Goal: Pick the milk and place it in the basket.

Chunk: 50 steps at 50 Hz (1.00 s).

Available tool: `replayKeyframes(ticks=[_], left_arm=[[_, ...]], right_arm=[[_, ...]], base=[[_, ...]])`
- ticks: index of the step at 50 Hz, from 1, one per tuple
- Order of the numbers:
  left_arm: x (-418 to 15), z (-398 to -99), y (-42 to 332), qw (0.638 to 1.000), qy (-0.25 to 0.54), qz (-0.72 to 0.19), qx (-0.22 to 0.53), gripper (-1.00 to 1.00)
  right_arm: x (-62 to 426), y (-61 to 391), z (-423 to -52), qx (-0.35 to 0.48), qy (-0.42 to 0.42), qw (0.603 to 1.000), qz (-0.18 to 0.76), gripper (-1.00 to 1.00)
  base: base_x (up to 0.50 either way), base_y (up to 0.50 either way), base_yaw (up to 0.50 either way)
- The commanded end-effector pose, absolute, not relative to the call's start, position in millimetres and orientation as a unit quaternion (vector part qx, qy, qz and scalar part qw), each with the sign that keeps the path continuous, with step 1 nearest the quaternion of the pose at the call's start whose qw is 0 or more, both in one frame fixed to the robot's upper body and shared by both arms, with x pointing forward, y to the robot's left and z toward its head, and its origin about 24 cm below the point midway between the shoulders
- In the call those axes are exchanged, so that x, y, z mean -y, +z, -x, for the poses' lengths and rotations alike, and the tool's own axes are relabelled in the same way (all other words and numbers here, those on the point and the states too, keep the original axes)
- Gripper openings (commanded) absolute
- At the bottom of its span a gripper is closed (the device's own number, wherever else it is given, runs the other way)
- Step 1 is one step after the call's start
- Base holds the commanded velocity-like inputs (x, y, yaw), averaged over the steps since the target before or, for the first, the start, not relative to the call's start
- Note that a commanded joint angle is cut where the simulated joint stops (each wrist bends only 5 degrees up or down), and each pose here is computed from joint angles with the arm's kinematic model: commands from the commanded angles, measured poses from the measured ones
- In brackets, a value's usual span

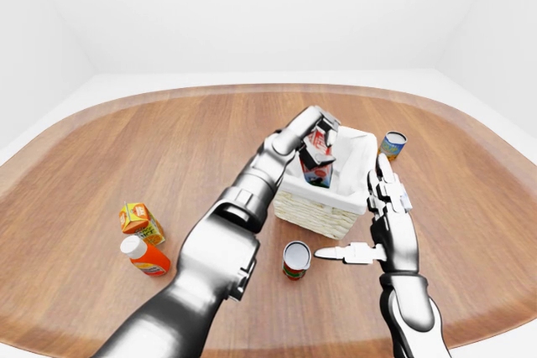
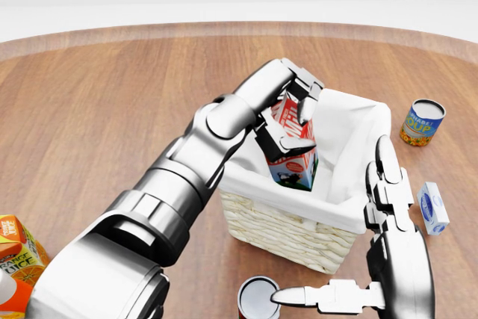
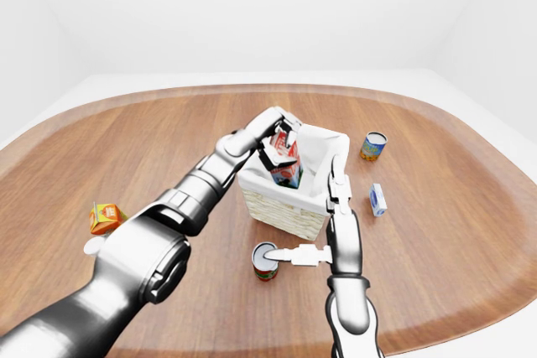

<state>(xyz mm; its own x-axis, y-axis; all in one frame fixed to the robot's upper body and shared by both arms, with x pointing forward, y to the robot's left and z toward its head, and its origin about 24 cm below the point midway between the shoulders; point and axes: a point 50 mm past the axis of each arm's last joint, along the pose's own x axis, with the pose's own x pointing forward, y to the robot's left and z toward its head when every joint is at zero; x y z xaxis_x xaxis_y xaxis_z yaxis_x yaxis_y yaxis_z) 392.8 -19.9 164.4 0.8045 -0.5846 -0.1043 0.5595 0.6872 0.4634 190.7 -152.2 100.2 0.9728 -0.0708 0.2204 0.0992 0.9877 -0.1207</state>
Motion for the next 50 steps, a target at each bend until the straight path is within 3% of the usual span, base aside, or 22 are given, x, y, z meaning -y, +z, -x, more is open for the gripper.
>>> replayKeyframes(ticks=[1, 15, 16, 17, 50], left_arm=[[21.1, -394.8, 177.8, 0.932, -0.292, -0.211, 0.044, -1.0], [19.4, -395.5, 175.0, 0.934, -0.281, -0.218, 0.042, -1.0], [20.2, -394.6, 173.1, 0.93, -0.287, -0.226, 0.04, 0.12], [19.8, -394.8, 173.2, 0.931, -0.284, -0.227, 0.041, 1.0], [13.1, -394.8, 177.2, 0.942, -0.288, -0.163, 0.055, 1.0]], right_arm=[[152.4, 100.4, -190.6, 0.109, -0.043, 0.991, 0.065, 1.0], [151.8, 101.2, -189.2, 0.11, -0.04, 0.991, 0.067, 1.0], [152.0, 101.3, -189.1, 0.111, -0.041, 0.991, 0.068, 1.0], [152.0, 101.4, -189.1, 0.111, -0.04, 0.991, 0.067, 1.0], [151.7, 99.7, -190.1, 0.11, -0.04, 0.991, 0.069, 1.0]], base=[[0.0, 0.0, 0.0], [0.0, 0.0, 0.0], [0.0, 0.0, 0.0], [0.0, 0.0, 0.0], [0.0, 0.0, 0.0]])
